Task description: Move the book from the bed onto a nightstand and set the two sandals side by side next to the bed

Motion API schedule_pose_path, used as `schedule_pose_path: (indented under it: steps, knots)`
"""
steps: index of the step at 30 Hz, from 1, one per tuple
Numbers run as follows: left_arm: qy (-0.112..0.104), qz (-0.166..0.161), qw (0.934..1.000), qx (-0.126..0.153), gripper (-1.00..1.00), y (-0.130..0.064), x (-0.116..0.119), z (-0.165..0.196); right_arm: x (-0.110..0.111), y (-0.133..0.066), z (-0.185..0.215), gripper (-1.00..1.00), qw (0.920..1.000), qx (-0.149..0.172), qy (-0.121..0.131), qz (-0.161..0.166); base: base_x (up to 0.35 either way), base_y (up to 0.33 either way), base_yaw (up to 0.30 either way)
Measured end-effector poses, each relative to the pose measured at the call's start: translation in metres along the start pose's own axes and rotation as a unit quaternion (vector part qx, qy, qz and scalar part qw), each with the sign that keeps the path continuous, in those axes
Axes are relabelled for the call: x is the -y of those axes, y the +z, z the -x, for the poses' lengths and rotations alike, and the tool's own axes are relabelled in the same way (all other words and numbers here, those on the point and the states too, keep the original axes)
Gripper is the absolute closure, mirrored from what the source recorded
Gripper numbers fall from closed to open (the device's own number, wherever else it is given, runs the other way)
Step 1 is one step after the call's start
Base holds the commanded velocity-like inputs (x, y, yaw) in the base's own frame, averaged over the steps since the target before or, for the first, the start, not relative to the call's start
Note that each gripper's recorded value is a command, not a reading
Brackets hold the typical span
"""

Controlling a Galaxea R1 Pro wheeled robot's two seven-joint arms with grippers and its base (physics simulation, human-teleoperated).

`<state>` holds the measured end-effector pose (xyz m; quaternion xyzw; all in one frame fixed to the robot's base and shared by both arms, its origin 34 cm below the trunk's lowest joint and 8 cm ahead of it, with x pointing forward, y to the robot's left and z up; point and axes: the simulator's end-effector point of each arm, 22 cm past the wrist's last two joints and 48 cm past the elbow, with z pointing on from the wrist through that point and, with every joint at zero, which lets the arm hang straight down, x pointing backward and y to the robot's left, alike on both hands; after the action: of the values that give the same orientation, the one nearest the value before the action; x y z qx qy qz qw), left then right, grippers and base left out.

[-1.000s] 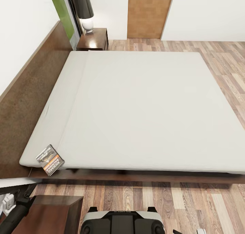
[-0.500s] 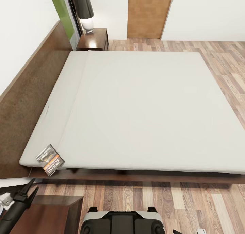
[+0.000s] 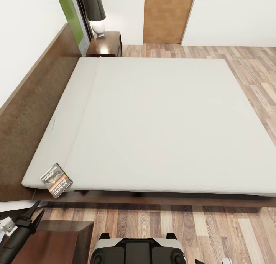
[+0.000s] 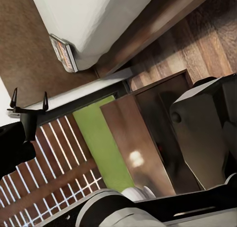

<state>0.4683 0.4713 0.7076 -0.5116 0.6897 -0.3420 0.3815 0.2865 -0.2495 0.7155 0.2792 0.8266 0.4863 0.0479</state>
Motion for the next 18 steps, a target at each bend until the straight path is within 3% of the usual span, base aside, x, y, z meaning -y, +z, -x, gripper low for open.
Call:
schedule_pose_path:
  steps: [10,18]
  knots:
    - [-0.002,-0.044,0.9990,0.009,-1.00,0.044,0.033,0.004,0.000,0.000,-0.001,-1.00,1.0000,-0.002,0.000,0.000,0.000,0.000,0.000]
    - [-0.008,-0.052,0.9986,0.009,-1.00,0.052,0.038,-0.003,0.000,0.001,-0.001,-1.00,1.0000,-0.002,-0.001,0.000,0.000,0.000,0.000]
